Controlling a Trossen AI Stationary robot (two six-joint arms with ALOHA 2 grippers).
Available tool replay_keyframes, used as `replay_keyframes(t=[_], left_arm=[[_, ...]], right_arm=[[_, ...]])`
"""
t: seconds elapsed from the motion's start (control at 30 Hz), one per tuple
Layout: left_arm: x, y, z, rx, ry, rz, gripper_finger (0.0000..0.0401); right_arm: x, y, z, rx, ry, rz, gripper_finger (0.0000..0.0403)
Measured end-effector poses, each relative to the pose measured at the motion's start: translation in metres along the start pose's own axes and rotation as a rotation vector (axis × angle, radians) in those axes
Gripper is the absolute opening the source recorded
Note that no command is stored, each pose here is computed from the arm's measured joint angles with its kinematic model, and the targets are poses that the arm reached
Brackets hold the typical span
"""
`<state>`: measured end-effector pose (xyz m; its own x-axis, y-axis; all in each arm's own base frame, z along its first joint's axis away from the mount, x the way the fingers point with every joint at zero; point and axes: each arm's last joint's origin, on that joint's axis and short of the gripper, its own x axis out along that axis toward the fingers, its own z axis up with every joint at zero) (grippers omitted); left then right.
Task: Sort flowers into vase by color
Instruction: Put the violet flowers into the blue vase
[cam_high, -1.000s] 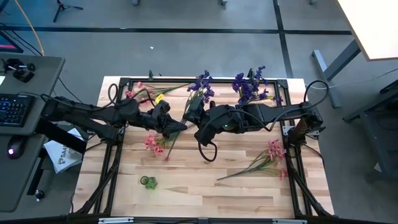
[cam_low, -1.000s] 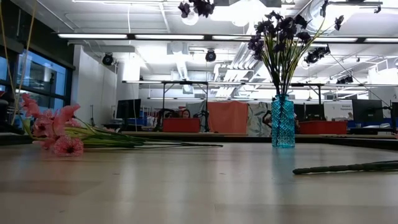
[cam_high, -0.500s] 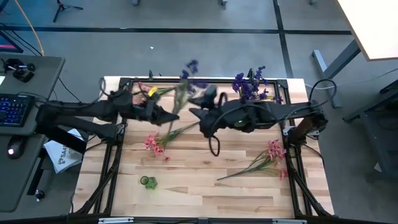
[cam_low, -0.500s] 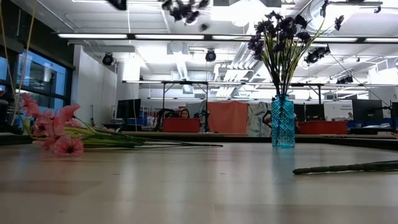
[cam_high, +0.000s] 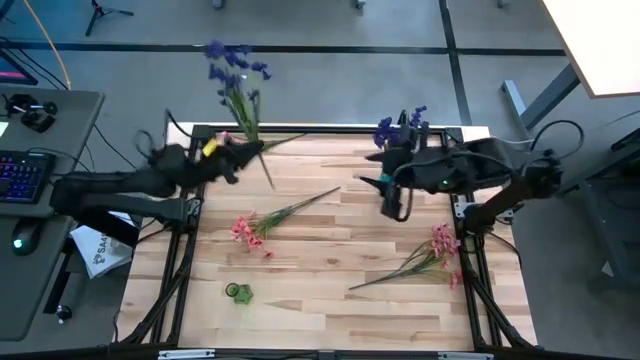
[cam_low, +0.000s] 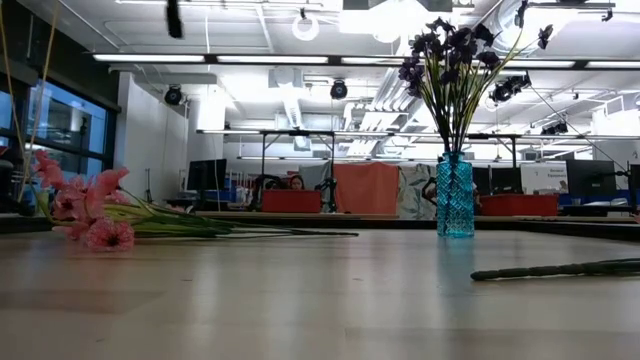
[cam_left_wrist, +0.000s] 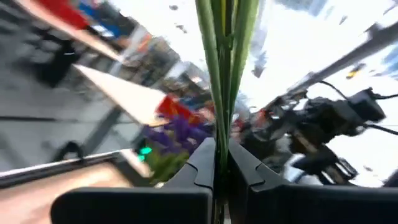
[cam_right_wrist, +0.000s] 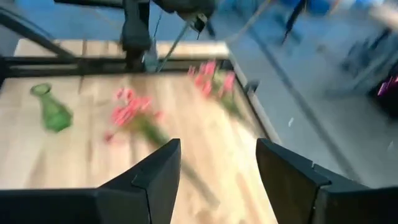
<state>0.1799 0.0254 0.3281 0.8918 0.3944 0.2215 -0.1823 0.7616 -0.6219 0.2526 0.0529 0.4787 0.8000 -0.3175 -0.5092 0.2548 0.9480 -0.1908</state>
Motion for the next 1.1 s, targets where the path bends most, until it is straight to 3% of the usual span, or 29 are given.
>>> replay_keyframes(t=[0.13, 0.23, 0.4, 0.53, 0.63, 0.8, 0.93, 1.1], left_arm=[[0.009, 0.028, -0.048, -0.069, 0.052, -0.024, 0.0], [0.011, 0.031, -0.068, -0.105, 0.097, -0.058, 0.0], [0.015, 0.0, -0.078, 0.126, 0.112, -0.196, 0.0], [0.018, -0.027, -0.072, 0.342, 0.076, -0.314, 0.0], [0.022, -0.04, -0.065, 0.389, 0.046, -0.352, 0.0], [0.029, -0.047, -0.066, 0.353, 0.057, -0.359, 0.0], [0.037, -0.049, -0.074, 0.309, 0.093, -0.37, 0.0], [0.05, -0.055, -0.085, 0.252, 0.11, -0.307, 0.0]], right_arm=[[-0.01, 0.015, -0.021, 0.094, 0.081, 0.035, 0.0199], [-0.009, 0.036, -0.045, 0.169, 0.113, 0.044, 0.0199], [0.019, 0.08, -0.092, 0.373, 0.028, 0.041, 0.0199], [0.051, 0.098, -0.104, 0.563, -0.16, 0.132, 0.0199], [0.072, 0.091, -0.098, 0.644, -0.362, 0.21, 0.02], [0.086, 0.059, -0.08, 0.687, -0.63, 0.258, 0.02], [0.092, 0.041, -0.067, 0.647, -0.654, 0.262, 0.0202], [0.1, 0.033, -0.057, 0.599, -0.609, 0.276, 0.0225]])
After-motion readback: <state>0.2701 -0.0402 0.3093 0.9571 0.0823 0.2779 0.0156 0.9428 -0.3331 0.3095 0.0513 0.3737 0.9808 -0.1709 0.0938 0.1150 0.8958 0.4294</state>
